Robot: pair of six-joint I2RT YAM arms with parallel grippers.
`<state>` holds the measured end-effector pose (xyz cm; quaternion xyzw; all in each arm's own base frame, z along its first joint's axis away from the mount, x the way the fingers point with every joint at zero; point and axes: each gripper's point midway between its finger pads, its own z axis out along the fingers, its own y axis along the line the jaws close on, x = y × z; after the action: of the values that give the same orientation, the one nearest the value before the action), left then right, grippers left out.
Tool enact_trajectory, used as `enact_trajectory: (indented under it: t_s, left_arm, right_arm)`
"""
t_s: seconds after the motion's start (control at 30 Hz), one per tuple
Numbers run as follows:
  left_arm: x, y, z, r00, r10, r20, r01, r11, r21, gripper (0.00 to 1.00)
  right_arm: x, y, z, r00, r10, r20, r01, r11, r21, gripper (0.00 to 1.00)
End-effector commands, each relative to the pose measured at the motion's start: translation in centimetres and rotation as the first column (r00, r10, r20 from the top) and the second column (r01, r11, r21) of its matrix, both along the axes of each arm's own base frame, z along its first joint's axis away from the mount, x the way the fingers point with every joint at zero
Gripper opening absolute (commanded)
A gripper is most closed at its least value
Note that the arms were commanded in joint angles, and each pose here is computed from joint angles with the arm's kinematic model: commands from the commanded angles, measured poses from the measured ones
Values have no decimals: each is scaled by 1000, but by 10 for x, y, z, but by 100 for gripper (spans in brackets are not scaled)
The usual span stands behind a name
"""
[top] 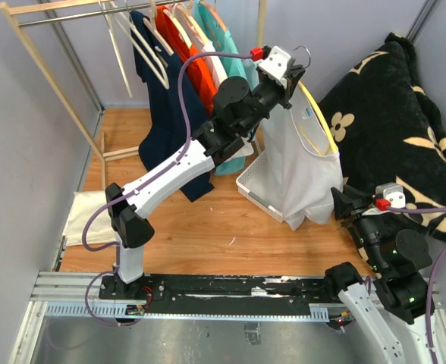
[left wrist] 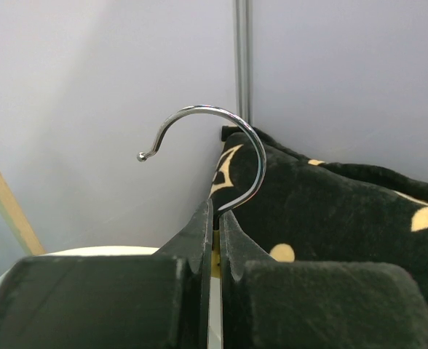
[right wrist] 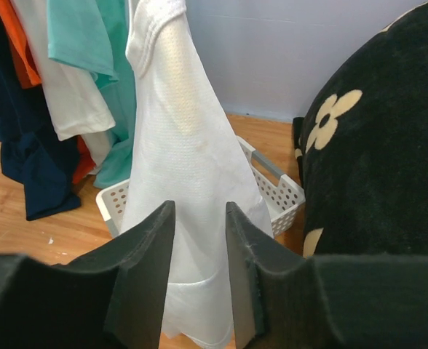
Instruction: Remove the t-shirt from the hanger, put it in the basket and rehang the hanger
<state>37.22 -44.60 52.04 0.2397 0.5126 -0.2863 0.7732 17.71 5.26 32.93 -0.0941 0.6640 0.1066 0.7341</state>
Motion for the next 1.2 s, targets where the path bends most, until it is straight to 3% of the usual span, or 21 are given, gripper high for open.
enact_trajectory:
  t_s: [0.0, 0.17, 0.27, 0.3, 0.33, 0.4, 0.43, 0.57, 0.7, 0.87, 0.93, 1.17]
  left_arm:
    - [-25, 29, 60, 997, -18, 82, 28, 991, -129, 1]
    - [-26, 32, 64, 996, -15, 83, 27, 990, -140, 0]
    - [-27, 34, 68, 996, -12, 87, 25, 989, -147, 1]
    - [-27, 35, 69, 996, -11, 88, 24, 989, -148, 1]
    - [-28, 36, 70, 996, -11, 90, 24, 989, -149, 0]
    - [-28, 36, 70, 996, -13, 89, 26, 989, -149, 1]
    - [-28, 35, 69, 996, -14, 88, 27, 989, -146, 0]
    - [-29, 33, 65, 996, -30, 80, 41, 989, -140, 0]
    - [-33, 33, 63, 996, -46, 74, 56, 987, -147, 0]
    - [-35, 35, 65, 996, -51, 74, 62, 986, -156, 0]
    - [-34, 36, 67, 996, -44, 72, 55, 985, -165, 1]
    - [-12, 46, 84, 998, 41, 47, -29, 974, -227, 0]
  right_arm:
    - [3, 1, 5, 1000, -7, 16, 6, 999, 35, 30]
    - [4, 1, 4, 1000, -6, 14, 6, 999, 45, 10]
    - [4, 1, 2, 1000, -10, 12, 10, 999, 49, 6]
    - [3, 1, 4, 1000, -7, 16, 6, 999, 50, 9]
    - [2, 2, 5, 1000, 3, 21, -4, 999, 46, 18]
    - [0, 4, 8, 999, 16, 33, -17, 999, 44, 49]
    - [-1, 4, 10, 999, 21, 39, -22, 999, 42, 57]
    - [0, 6, 16, 998, 27, 52, -29, 999, 40, 61]
    - [6, 6, 19, 999, 14, 52, -16, 999, 37, 49]
    - [10, 5, 20, 999, 2, 54, -5, 998, 56, 12]
    - [10, 5, 15, 999, -1, 42, -1, 998, 63, 2]
    - [10, 1, -11, 999, -30, -36, 35, 991, 131, 1]
